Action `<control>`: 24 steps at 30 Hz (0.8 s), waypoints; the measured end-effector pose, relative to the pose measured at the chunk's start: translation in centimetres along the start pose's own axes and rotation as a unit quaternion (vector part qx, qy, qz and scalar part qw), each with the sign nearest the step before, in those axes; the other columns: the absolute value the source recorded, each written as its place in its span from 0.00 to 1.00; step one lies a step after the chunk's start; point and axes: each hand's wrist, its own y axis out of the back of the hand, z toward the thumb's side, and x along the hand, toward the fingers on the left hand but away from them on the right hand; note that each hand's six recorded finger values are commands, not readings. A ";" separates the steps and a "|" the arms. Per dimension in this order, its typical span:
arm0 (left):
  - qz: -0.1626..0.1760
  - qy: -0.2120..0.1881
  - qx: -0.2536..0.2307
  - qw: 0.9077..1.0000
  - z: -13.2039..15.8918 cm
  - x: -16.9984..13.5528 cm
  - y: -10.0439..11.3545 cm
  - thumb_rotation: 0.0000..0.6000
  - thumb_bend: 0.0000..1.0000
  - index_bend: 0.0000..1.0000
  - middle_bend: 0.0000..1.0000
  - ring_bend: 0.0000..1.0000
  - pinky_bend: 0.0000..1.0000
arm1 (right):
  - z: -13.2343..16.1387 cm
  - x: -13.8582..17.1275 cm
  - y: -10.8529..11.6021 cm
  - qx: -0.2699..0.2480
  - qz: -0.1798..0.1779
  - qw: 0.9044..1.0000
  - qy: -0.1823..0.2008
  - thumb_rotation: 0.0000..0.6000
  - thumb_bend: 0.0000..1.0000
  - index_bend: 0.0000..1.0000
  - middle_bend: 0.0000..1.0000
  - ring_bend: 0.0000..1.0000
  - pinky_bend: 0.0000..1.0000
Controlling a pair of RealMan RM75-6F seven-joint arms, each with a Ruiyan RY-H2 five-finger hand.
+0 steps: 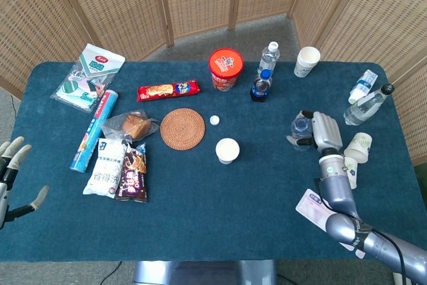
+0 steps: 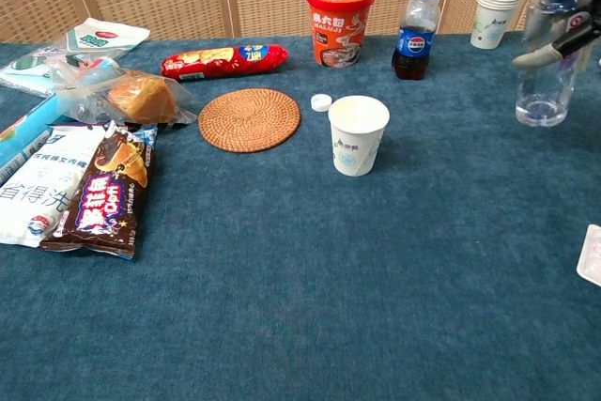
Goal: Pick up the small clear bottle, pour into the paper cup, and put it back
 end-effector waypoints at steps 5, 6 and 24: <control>-0.005 0.000 0.001 1.000 0.2 -0.2 -0.1 0.61 0.38 0.08 0.07 0.00 0.04 | -2.2 0.4 -0.2 -0.046 0.017 0.999 -0.015 1.00 0.26 0.55 0.55 0.53 0.52; -0.005 -0.001 0.000 1.000 0.2 -0.2 -0.1 0.61 0.38 0.08 0.07 0.00 0.04 | -2.4 0.5 -0.2 -0.049 0.018 0.998 -0.016 1.00 0.26 0.55 0.54 0.52 0.52; -0.006 0.008 0.002 1.000 0.0 -1.0 0.1 0.62 0.38 0.08 0.07 0.00 0.04 | -6.8 -0.5 -2.3 -0.092 0.031 0.995 -0.019 1.00 0.26 0.53 0.51 0.46 0.37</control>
